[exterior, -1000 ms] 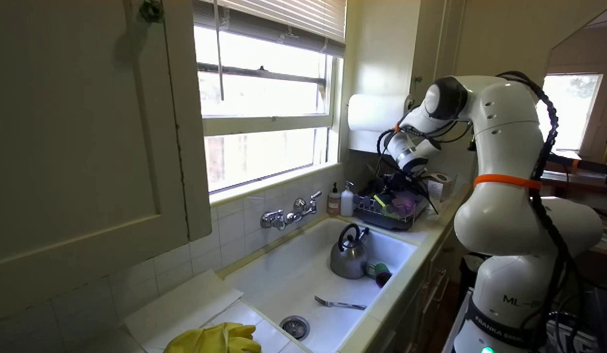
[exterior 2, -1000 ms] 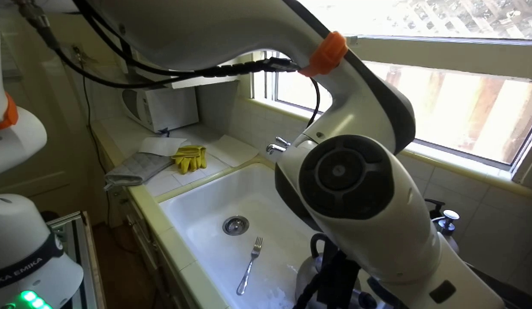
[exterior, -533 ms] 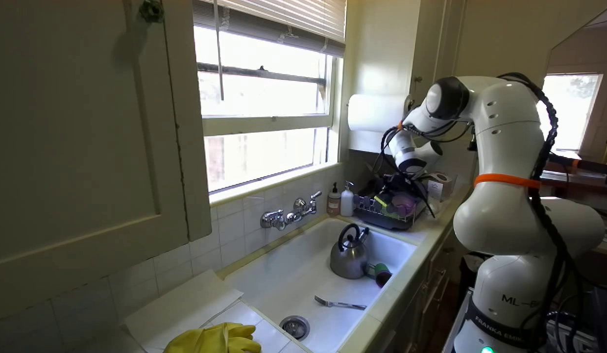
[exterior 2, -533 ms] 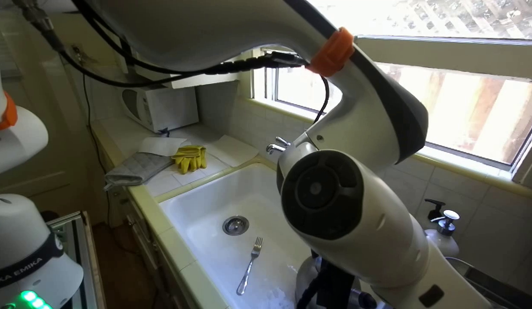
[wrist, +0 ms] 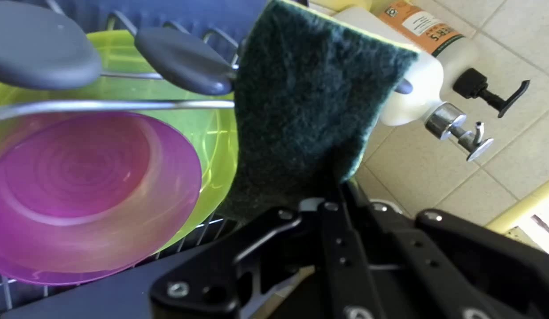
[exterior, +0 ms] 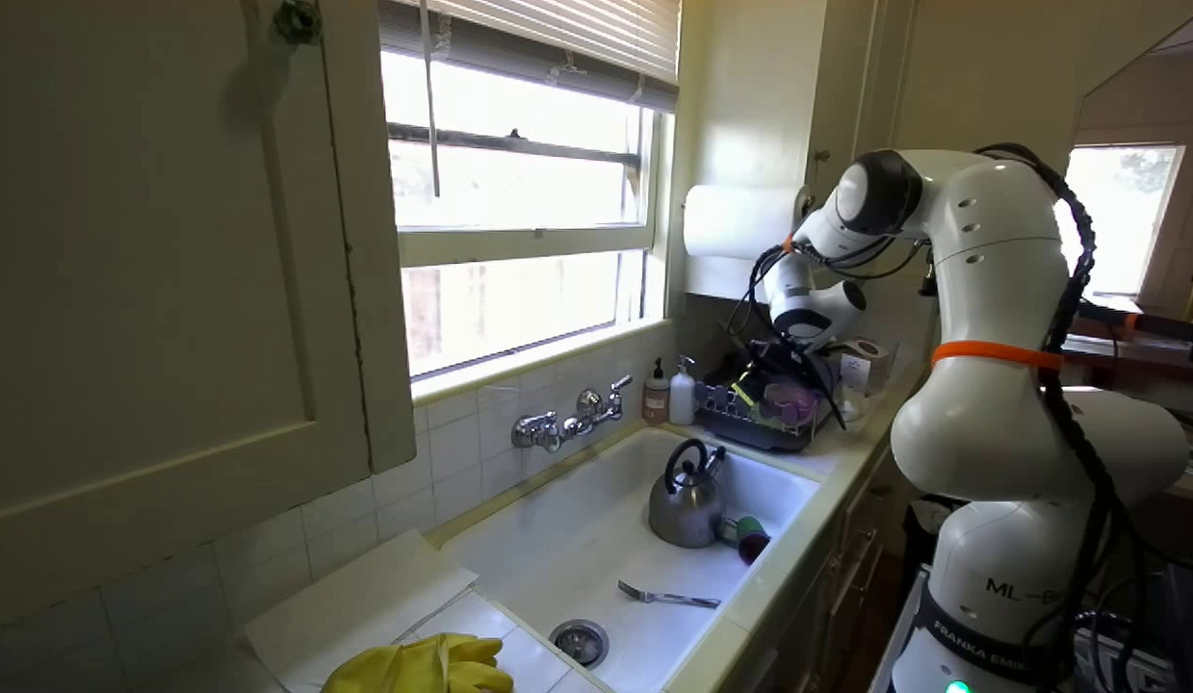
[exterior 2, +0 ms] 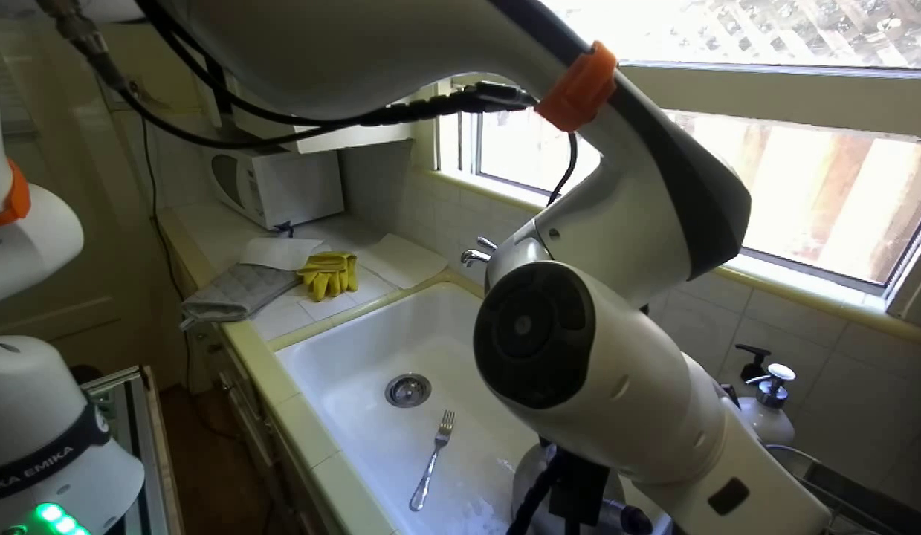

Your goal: Put the sponge on the dishrack.

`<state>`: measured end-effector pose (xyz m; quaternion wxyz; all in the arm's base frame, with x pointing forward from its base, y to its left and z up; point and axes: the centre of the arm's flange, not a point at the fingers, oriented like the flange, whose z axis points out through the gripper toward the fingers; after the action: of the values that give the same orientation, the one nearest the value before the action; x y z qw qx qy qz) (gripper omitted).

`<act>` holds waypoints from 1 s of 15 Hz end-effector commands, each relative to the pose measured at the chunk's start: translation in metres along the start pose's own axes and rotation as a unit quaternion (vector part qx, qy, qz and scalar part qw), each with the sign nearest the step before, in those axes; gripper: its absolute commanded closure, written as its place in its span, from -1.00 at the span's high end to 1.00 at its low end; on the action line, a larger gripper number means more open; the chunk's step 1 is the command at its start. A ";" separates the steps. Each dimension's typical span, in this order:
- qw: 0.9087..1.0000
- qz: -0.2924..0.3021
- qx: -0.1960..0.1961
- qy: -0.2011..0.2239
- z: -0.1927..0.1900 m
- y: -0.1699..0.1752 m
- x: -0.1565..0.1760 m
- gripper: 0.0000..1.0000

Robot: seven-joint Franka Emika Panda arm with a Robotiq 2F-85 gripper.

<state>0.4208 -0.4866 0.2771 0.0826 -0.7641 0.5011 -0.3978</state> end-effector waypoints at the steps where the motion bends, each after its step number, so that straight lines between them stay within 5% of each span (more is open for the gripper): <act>1: 1.000 0.001 0.004 0.018 0.002 0.006 -0.009 -0.97; 15: 1.000 -0.025 0.006 0.003 0.015 0.012 -0.033 -0.97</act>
<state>0.4222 -0.4742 0.2531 0.0784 -0.7720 0.4813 -0.4076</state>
